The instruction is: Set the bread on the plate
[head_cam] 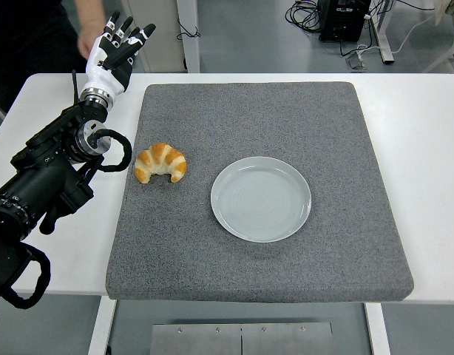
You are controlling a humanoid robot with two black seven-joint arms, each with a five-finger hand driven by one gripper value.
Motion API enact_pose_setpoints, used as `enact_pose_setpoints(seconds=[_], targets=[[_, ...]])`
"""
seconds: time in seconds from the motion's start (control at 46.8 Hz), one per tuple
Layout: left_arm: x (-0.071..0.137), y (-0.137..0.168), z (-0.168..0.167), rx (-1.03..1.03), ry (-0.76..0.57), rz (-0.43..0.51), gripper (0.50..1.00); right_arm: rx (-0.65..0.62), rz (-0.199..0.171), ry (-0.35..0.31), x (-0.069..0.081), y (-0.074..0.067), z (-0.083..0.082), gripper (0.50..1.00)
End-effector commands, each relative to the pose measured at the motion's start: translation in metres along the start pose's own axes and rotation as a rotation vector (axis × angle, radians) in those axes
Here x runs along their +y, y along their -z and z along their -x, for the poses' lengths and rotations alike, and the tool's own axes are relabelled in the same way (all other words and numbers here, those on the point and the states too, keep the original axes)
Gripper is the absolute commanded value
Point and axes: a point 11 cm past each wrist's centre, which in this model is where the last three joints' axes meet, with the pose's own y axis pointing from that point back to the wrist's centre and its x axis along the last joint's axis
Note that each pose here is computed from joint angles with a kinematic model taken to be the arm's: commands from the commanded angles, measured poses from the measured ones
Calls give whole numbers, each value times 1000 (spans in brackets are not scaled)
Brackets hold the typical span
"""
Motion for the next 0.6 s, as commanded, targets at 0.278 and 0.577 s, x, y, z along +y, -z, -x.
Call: enact_pose_setpoints(seconds=[0.278, 0.577], targets=[[1, 3, 2, 0, 4, -4, 971, 0, 0, 0, 0, 0, 0, 1000], [1, 7, 6, -18, 20, -23, 969, 0, 0, 0, 0, 0, 0, 1000]])
